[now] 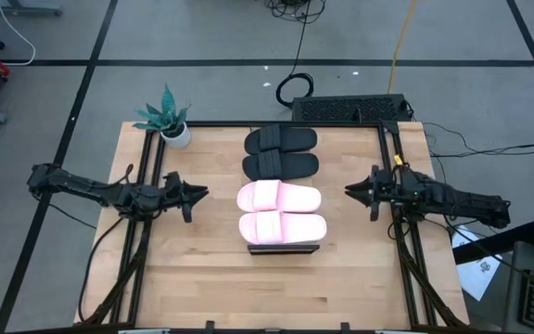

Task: Pick and place slides into the shelf
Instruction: Return to Home Position

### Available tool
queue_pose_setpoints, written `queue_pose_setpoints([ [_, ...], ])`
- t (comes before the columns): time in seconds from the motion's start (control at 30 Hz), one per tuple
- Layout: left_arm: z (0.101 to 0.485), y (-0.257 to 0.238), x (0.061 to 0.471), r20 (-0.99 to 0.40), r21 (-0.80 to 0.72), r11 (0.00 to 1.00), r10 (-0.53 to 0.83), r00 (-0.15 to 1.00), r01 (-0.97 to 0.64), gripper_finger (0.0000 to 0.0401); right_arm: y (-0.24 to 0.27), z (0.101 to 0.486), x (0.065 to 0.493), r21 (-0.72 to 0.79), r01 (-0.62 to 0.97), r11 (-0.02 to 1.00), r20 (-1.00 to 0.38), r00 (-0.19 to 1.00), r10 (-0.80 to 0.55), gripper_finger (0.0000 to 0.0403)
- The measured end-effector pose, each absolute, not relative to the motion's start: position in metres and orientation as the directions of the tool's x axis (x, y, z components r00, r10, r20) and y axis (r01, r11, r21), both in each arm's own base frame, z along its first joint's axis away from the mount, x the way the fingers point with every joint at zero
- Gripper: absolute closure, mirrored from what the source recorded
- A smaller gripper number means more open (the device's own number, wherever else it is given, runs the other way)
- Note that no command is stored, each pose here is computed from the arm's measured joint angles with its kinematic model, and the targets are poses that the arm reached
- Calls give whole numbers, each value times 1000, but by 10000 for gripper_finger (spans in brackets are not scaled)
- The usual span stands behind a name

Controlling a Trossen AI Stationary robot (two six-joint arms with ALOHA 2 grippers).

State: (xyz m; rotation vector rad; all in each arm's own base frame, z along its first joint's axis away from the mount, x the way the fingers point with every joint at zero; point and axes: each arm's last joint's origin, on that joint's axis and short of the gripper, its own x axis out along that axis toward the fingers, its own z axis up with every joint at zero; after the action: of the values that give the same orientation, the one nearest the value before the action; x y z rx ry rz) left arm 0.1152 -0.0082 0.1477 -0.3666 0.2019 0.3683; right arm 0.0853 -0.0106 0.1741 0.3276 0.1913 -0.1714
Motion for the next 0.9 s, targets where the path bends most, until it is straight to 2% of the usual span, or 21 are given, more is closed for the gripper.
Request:
queue_pose_setpoints([
  [0.6, 145, -6, 114, -278, -298, 855, 348, 895, -425, 325, -12, 167, 90, 317, 198, 928, -177, 973, -147, 330],
  [0.77, 145, -6, 114, -279, -363, 829, 338, 899, -425, 325, -12, 167, 90, 392, 204, 897, -174, 974, -145, 330],
  [0.9, 145, -6, 114, -279, -351, 836, 336, 899, -421, 325, -11, 167, 90, 408, 205, 889, -174, 974, -145, 330],
])
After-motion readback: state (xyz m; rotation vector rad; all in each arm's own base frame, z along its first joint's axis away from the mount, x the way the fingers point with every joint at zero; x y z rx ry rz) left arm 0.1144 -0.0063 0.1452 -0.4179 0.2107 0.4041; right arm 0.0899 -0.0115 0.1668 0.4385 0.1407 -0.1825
